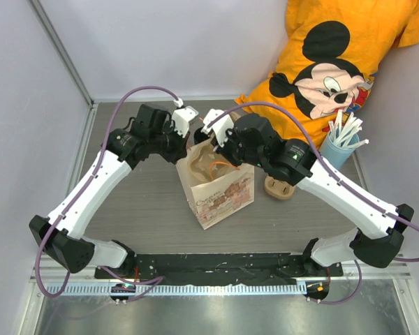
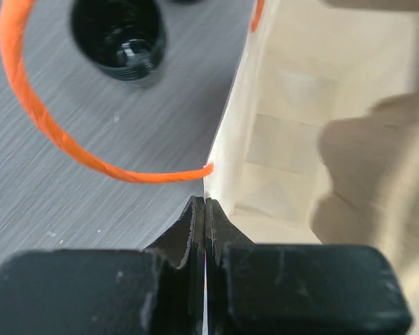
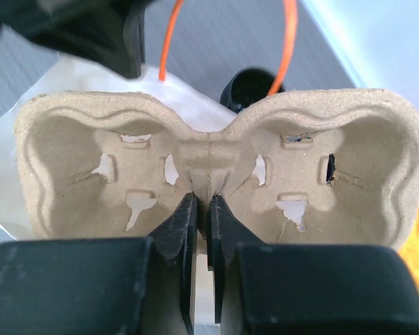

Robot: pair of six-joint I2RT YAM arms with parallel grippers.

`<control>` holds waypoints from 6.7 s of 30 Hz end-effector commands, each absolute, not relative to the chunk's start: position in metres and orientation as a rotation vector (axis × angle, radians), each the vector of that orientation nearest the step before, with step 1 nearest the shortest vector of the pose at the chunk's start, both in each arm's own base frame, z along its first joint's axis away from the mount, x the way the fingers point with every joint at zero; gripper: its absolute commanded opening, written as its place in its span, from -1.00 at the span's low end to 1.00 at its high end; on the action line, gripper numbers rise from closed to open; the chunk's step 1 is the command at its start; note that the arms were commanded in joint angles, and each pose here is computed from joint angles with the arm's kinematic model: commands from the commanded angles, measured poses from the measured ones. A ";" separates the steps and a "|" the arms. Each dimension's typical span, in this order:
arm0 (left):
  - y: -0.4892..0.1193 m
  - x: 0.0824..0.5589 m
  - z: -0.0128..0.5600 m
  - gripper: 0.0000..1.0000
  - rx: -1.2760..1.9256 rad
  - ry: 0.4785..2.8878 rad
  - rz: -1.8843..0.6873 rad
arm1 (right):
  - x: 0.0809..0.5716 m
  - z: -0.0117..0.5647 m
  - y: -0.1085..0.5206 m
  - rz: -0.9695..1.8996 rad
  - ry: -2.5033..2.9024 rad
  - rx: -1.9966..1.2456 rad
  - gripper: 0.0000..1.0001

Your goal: Pack the takeout coffee

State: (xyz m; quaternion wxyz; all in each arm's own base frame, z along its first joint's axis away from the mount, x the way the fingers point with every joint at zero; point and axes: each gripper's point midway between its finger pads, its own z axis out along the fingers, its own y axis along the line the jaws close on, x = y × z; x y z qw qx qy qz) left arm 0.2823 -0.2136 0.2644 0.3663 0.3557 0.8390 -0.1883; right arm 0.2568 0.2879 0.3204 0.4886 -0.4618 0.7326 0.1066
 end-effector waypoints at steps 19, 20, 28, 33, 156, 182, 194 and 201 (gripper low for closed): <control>-0.185 0.314 0.311 -1.00 0.489 2.105 -0.384 | 0.316 0.372 0.319 0.335 1.855 -0.692 -0.99; -0.185 0.314 0.311 -1.00 0.485 2.106 -0.383 | 0.316 0.373 0.319 0.353 1.857 -0.690 -0.98; -0.184 0.318 0.304 -1.00 0.470 2.120 -0.383 | 0.306 0.389 0.328 0.544 1.852 -0.699 -0.99; -0.180 0.320 0.301 -1.00 0.451 2.128 -0.384 | 0.300 0.387 0.333 0.691 1.886 -0.700 -0.98; -0.198 0.317 0.298 -1.00 0.499 2.136 -0.572 | 0.314 0.251 0.335 0.398 2.147 -0.763 -0.98; -0.199 0.315 0.298 -1.00 0.500 2.131 -0.580 | 0.318 0.257 0.352 0.433 2.138 -0.836 -0.99; -0.202 0.313 0.299 -1.00 0.514 2.129 -0.600 | 0.328 0.252 0.366 0.513 2.182 -0.854 -0.98; -0.193 0.320 0.297 -1.00 0.466 2.143 -0.539 | 0.316 0.234 0.359 0.519 2.239 -0.882 -0.98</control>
